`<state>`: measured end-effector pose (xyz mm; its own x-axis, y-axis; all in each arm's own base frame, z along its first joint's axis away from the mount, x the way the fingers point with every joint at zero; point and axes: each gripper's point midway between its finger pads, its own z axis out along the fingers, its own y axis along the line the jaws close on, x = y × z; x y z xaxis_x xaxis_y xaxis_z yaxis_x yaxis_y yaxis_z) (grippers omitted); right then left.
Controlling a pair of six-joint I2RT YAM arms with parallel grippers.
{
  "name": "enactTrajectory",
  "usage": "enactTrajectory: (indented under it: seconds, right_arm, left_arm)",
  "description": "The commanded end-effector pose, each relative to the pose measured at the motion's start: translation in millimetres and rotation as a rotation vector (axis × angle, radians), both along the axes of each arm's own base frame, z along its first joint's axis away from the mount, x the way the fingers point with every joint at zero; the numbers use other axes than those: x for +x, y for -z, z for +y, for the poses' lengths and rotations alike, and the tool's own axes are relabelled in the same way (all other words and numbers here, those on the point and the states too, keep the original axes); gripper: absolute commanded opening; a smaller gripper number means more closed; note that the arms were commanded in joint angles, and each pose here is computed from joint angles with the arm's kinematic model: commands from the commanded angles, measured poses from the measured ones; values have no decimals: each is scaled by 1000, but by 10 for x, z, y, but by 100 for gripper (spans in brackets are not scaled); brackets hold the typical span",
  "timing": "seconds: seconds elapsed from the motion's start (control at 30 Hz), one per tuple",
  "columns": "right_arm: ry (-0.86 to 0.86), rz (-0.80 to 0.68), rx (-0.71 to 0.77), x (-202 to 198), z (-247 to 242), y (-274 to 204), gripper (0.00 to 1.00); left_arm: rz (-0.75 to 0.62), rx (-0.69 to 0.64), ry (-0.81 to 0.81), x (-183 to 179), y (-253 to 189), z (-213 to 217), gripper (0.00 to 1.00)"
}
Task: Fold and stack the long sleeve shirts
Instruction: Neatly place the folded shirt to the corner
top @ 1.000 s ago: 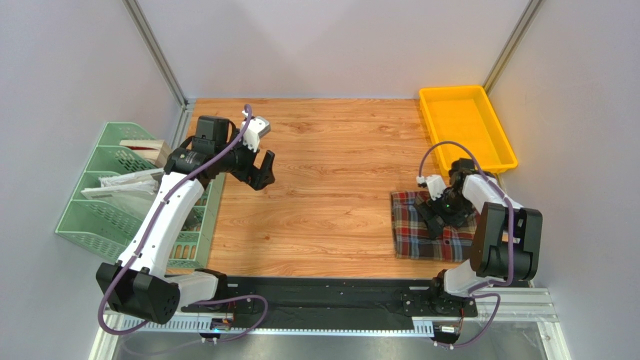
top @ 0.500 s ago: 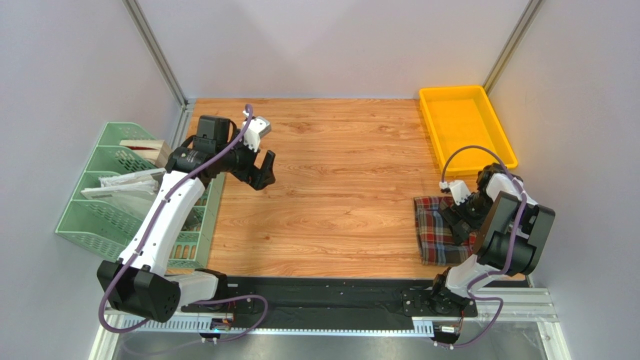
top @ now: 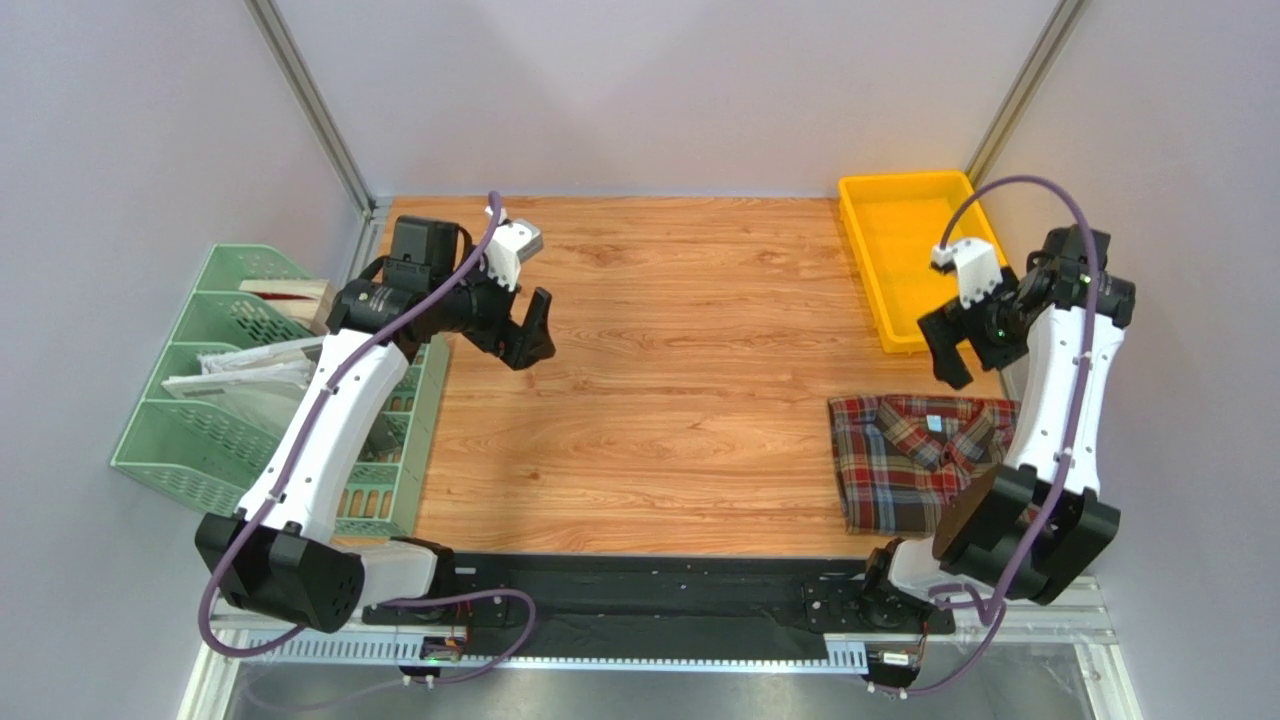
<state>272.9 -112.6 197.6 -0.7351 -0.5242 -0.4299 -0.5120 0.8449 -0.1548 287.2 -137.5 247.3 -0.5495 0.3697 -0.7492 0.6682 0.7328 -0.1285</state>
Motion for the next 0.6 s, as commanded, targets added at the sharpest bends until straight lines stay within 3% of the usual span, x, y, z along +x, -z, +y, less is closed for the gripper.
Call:
enactTrajectory:
  seconds: [0.0,0.03,0.17,0.27,0.43,0.57]
  right_arm:
    - [47,-64,309,6,815,-450,100]
    - [115,-66,380,25,968,-511,100]
    - [54,-133,480,217,1710,-495,100]
    - [20,-91,495,161,2144,-184,100]
    - [-6,5,463,-45,2384,306,100]
    - [-12,-6,439,-157,2332,344,100]
  left_arm:
    - [35,-56,5,53,-123,-91,99]
    - [44,-38,-19,84,-92,-56,99]
    - [98,15,-56,108,135,25,99]
    - [154,30,-55,-6,401,52,99]
    - [185,37,-54,-181,759,89,99]
    - [161,47,-62,-309,836,149,99]
